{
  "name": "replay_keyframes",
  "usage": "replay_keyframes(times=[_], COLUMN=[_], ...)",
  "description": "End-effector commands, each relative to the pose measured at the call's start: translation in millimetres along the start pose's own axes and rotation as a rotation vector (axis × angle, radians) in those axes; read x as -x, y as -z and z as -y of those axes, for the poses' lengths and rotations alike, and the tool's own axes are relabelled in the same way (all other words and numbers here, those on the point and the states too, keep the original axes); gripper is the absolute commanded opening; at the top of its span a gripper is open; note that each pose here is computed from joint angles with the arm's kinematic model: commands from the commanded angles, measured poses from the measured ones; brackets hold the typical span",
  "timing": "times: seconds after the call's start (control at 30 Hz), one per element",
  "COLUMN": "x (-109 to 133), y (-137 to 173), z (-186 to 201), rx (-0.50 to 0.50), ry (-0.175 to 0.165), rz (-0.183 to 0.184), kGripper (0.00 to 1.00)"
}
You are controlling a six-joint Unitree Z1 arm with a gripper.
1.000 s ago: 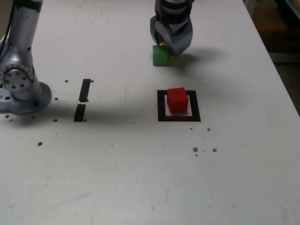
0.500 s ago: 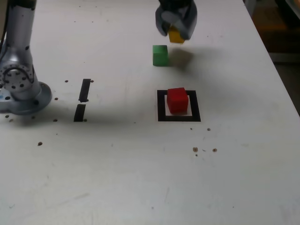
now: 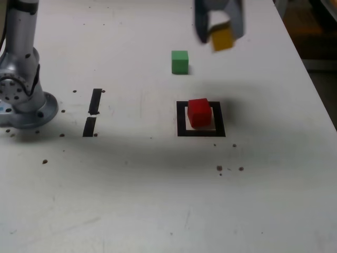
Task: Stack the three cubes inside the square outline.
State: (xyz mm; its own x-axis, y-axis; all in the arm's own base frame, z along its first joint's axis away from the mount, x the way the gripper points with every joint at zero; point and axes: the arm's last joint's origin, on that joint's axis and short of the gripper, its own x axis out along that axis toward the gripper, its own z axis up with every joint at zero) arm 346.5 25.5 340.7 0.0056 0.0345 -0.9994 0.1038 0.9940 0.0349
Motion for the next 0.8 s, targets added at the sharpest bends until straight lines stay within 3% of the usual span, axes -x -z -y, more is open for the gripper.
replay_keyframes(times=[0.0, 0.2, 0.47, 0.63, 0.77], x=[4.3, -16.4, -36.8, -45.7, -57.5], y=[16.6, 20.0, 8.4, -0.1, -7.5], z=[22.5, 55.9, 72.0, 71.6, 71.3], rx=[0.178, 0.305, 0.345, 0.359, 0.368], ry=[0.003, -0.004, -0.025, -0.049, -0.057], rz=[-0.133, -0.206, -0.146, -0.149, -0.172], kGripper=[0.0, 0.0, 0.0, 0.0, 0.0])
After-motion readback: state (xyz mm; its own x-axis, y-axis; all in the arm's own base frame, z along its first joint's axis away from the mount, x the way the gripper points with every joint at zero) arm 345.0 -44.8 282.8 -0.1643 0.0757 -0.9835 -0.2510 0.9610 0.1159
